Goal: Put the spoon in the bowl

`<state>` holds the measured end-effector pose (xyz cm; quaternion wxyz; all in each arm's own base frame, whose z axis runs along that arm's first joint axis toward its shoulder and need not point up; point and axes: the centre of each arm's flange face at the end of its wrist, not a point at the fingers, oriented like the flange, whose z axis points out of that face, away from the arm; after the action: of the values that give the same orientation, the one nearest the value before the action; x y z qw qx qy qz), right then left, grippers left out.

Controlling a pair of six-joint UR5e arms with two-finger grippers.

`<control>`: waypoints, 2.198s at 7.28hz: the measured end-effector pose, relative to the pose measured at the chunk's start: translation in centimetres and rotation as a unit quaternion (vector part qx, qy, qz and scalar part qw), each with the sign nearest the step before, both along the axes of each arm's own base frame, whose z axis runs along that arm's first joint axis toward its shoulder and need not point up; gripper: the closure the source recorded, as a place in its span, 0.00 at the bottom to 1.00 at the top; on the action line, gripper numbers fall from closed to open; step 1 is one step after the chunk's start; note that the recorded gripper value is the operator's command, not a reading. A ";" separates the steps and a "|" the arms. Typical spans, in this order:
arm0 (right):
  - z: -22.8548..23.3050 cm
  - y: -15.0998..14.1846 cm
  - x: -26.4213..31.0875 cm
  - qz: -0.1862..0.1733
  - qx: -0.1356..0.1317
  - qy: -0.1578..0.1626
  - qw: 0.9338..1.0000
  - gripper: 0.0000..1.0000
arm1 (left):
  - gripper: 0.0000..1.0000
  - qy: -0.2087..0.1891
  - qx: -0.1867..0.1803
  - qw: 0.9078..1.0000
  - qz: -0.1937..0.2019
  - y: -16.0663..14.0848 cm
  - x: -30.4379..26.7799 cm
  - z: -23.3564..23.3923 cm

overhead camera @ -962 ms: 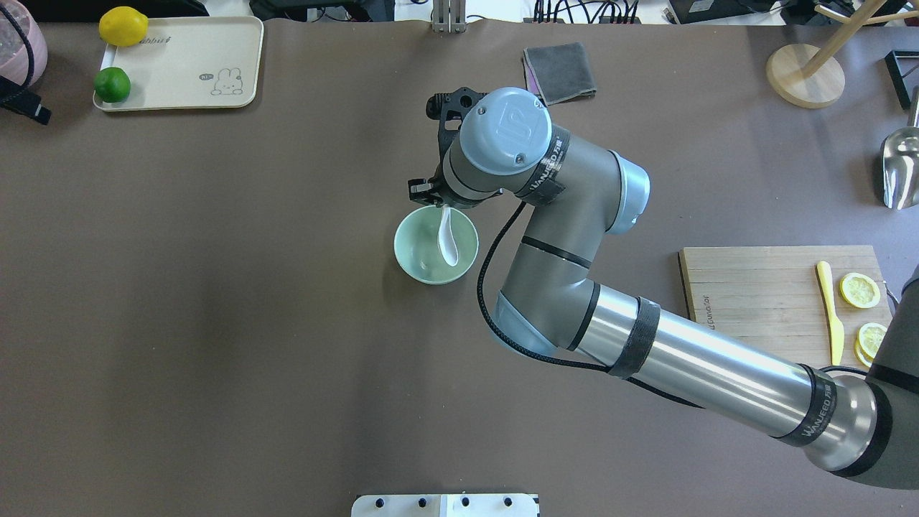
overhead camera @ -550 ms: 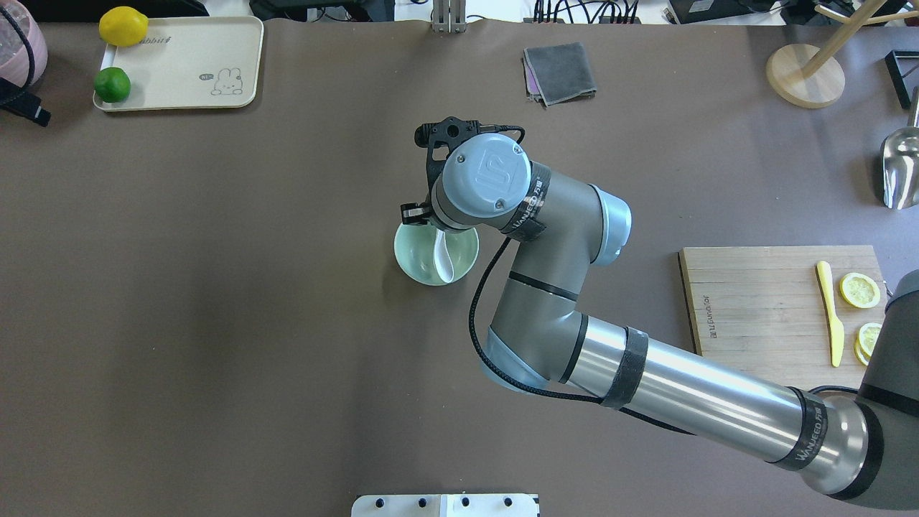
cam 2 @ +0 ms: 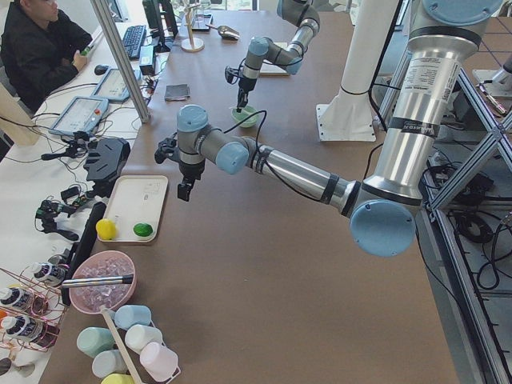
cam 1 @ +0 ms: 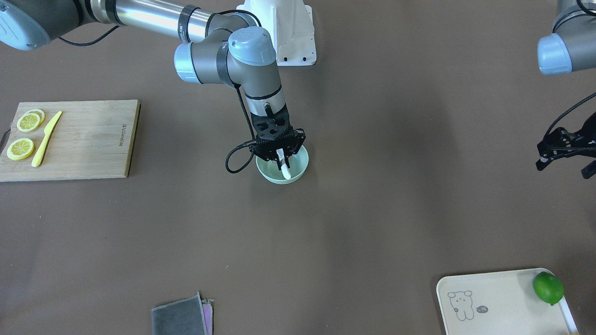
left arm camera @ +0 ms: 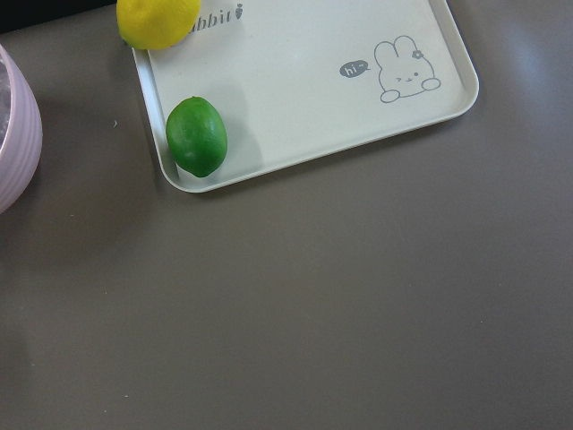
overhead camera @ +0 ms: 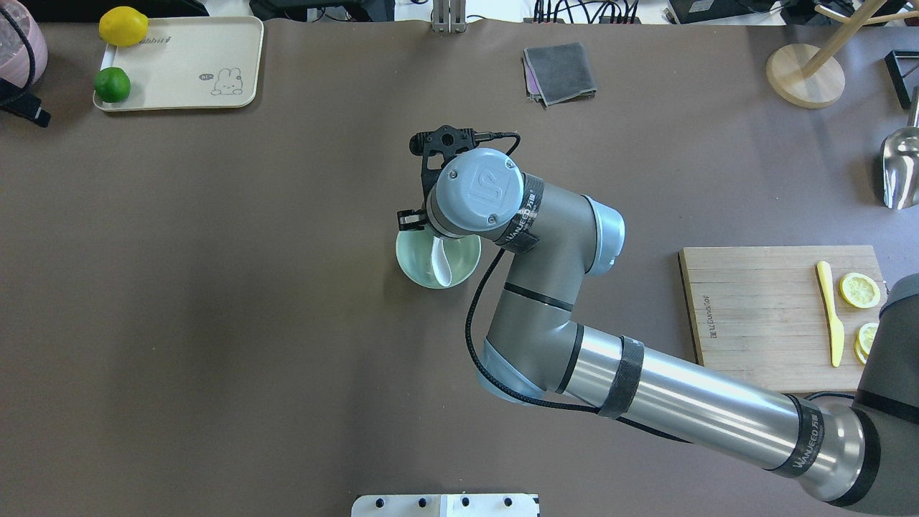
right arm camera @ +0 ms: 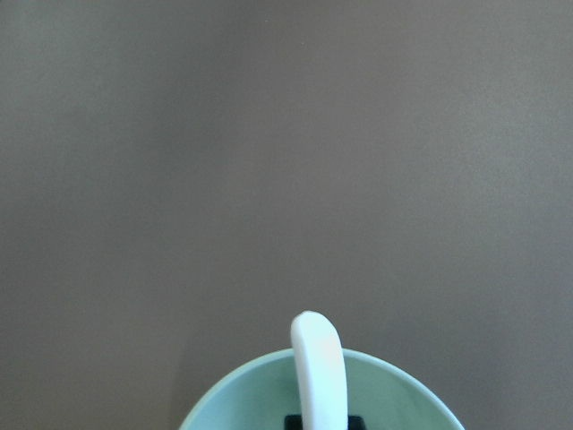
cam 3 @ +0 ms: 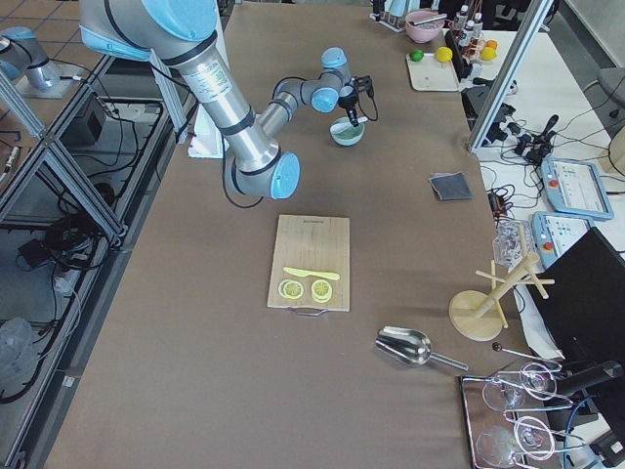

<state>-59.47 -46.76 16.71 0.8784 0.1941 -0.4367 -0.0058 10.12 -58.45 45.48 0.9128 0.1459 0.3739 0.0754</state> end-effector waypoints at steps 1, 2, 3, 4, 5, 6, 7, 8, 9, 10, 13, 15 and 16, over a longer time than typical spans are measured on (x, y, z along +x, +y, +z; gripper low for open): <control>-0.1 -0.2 0.2 0.003 0.002 -0.002 1.000 0.71 | 0.02 0.000 0.000 1.000 0.000 0.0 0.0 0.1; -0.2 -0.5 0.4 0.006 0.004 -0.006 1.000 0.01 | 0.02 0.001 0.002 1.000 -0.001 -0.1 0.0 0.3; -0.3 -0.7 0.6 0.008 0.005 -0.007 1.000 0.00 | 0.02 0.002 0.003 1.000 -0.001 -0.2 0.0 0.6; -0.3 -0.9 0.6 0.009 0.005 -0.007 1.000 0.00 | 0.02 0.002 0.004 1.000 -0.001 -0.3 0.1 0.8; -0.4 -1.1 0.8 0.011 0.005 -0.008 1.000 0.00 | 0.02 0.002 0.004 1.000 -0.001 -0.3 0.1 1.0; -0.8 -1.8 1.4 0.015 0.004 -0.011 1.000 0.00 | 0.02 0.002 0.006 1.000 0.000 -0.4 0.2 0.8; -1.2 -3.3 3.0 0.011 -0.007 -0.020 1.000 0.00 | 0.02 0.004 0.011 1.000 0.000 -0.5 0.3 0.6; -0.7 -5.4 6.2 -0.007 -0.031 -0.033 0.999 0.00 | 0.02 0.005 0.016 1.000 -0.001 -0.5 0.3 0.4; 1.6 -7.5 11.0 -0.028 -0.056 -0.045 0.997 0.00 | 0.02 0.007 0.023 1.000 -0.002 -0.6 0.2 0.0; 5.5 -9.1 17.1 -0.045 -0.070 -0.046 0.995 0.00 | 0.02 0.011 0.039 0.999 -0.005 -0.6 0.1 -0.4; 19.4 -10.7 37.8 -0.081 -0.072 -0.005 0.994 0.00 | 0.02 -0.010 0.092 0.995 -0.038 0.0 -1.7 1.6; 29.3 -9.1 49.0 -0.108 -0.071 0.055 0.990 0.00 | 0.02 -0.033 0.075 0.995 -0.056 1.5 -3.3 5.5; 33.3 -8.1 54.4 -0.124 -0.076 0.088 0.985 0.00 | 0.02 -0.041 0.058 0.995 -0.069 1.9 -5.1 7.5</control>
<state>-5.06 -54.82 50.05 0.9179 0.0701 -0.3779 -0.0989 5.02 -56.57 53.00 0.9204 0.2209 0.3201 0.0396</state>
